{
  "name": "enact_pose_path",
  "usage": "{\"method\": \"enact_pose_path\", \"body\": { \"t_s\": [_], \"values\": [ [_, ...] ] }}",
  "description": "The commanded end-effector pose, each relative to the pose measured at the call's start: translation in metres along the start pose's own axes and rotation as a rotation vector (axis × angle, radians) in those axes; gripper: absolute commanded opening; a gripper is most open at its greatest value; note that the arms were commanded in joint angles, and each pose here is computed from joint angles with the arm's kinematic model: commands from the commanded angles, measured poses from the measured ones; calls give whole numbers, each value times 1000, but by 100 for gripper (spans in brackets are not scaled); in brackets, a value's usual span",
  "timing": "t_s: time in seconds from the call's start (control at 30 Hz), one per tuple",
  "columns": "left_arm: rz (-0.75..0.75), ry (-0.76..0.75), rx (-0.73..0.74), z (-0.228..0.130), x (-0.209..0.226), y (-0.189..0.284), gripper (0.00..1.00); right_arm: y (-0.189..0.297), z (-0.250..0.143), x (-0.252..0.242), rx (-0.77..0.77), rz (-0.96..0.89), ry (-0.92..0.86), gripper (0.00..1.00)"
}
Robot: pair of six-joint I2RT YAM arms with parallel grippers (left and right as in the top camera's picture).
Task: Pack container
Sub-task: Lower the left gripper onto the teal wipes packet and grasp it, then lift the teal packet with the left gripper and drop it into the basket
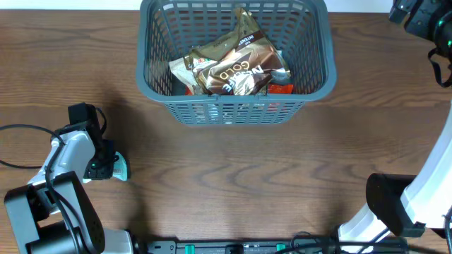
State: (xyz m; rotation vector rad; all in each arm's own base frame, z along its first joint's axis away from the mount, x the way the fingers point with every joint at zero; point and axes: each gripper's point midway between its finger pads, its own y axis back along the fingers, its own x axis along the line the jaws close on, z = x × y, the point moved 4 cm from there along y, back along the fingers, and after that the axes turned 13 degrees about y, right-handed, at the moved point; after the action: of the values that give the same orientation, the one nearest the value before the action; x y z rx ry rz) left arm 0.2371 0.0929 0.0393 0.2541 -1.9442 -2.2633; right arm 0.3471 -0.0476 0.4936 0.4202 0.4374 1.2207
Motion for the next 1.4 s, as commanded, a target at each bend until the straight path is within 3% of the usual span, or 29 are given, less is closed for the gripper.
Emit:
{"method": "enact_pose_path", "body": {
  "t_s": [0.0, 0.17, 0.3, 0.5, 0.67, 0.83, 0.97, 1.37],
  "values": [
    [-34, 6, -6, 2, -5, 4, 6, 6, 2, -4, -17, -6, -18, 99],
    [-218, -65, -20, 10, -37, 48, 6, 6, 2, -4, -17, -6, -18, 99],
    [-452, -151, -79, 22, -68, 110, 6, 6, 2, -4, -17, -6, -18, 99],
    [-923, -251, -214, 37, -100, 240, 6, 6, 2, -4, -17, -6, -18, 99],
    [-1398, -429, -292, 27, -100, 353, 6, 6, 2, -4, -17, -6, -18, 99],
    [-1730, -613, -254, 2, -85, 415, 6, 6, 2, -4, -17, -6, -18, 99],
    [-1820, -747, -177, -19, -80, 425, 6, 6, 2, -4, -17, -6, -18, 99],
    [-1904, -1203, -164, -110, -73, 417, 6, 6, 2, -4, -17, -6, -18, 99]
  ]
}}
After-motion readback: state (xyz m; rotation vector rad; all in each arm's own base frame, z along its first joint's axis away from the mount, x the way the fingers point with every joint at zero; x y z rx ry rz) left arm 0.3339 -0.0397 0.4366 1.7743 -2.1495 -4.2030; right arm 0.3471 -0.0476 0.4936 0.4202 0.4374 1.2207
